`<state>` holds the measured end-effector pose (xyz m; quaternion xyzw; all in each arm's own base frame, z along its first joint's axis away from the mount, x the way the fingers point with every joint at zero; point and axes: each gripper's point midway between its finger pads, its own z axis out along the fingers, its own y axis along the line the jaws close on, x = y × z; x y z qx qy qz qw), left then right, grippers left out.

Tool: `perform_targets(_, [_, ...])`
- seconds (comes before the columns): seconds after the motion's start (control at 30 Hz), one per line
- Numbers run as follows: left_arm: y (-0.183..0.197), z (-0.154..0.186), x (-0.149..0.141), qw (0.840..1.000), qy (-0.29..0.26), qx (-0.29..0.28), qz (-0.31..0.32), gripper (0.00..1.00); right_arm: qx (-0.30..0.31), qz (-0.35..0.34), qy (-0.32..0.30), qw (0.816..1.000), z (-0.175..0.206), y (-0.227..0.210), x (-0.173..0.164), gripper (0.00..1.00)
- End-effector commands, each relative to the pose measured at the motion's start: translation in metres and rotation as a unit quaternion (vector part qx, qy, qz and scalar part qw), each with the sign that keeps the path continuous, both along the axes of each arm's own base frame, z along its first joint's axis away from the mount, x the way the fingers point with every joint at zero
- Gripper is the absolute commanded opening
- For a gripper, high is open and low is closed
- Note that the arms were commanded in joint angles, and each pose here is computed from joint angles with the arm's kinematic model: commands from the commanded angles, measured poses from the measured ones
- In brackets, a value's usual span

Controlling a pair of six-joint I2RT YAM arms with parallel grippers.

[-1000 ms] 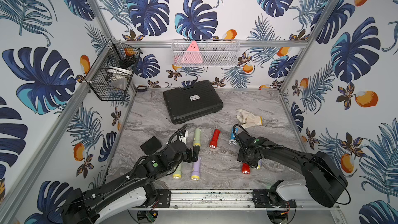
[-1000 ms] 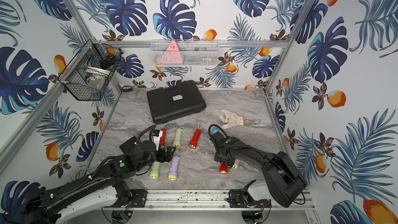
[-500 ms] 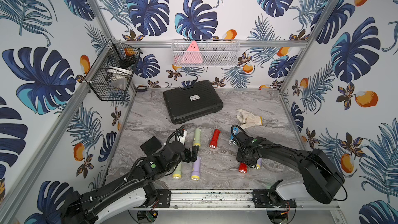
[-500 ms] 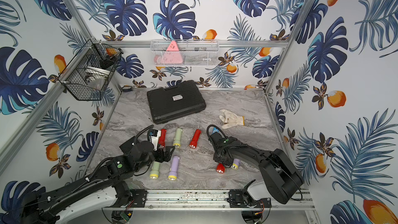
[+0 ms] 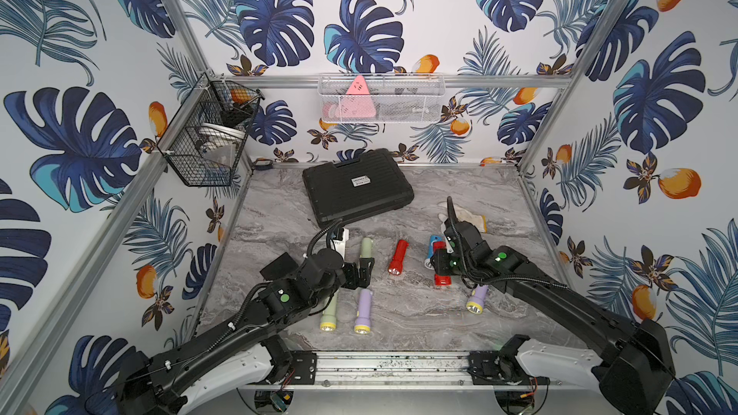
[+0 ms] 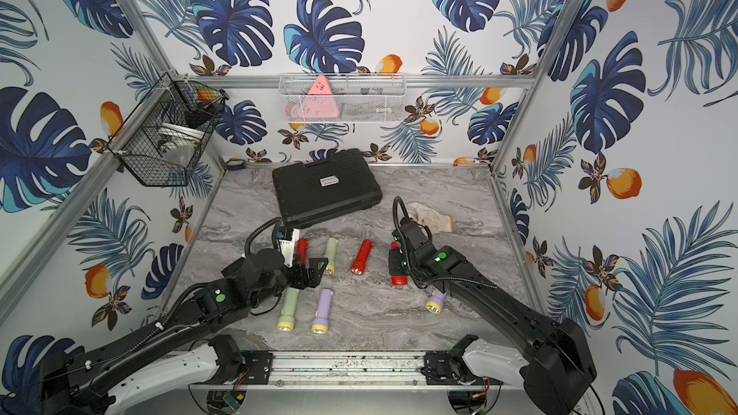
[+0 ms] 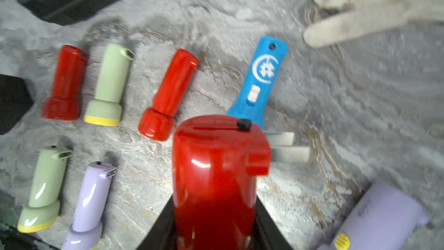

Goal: Close the plug at the bottom of the flashlight
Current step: Pick up the flashlight from the center of the board.

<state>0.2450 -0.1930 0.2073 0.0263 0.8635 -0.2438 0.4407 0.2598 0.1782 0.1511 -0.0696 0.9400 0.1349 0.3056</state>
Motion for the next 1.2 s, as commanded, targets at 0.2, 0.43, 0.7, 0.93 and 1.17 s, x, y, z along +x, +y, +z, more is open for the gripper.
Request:
perform_targets(0.2, [-0.029,0.051,0.009,0.994,0.021,-0.095,-0.045,0.98,-0.042,0.136,-0.288,0.947,0.055,0.031,0.043,0.00])
perform_targets(0.43, [-0.049,0.071,0.013,0.969,0.076,-0.223,-0.070,0.94,-0.095,0.170,-0.436,0.879,0.069,0.044,0.052,0.00])
perform_targets(0.7, [-0.064,0.093,0.018,0.932,0.128,-0.327,-0.082,0.89,-0.092,0.188,-0.573,0.792,0.101,0.068,0.055,0.00])
perform_targets(0.93, [-0.064,0.095,0.021,0.908,0.166,-0.379,-0.066,0.82,-0.068,0.216,-0.625,0.747,0.113,0.084,0.046,0.00])
perform_targets(1.17, [-0.065,0.108,0.028,0.905,0.169,-0.383,-0.074,0.70,0.002,0.234,-0.617,0.751,0.111,0.090,0.029,0.00])
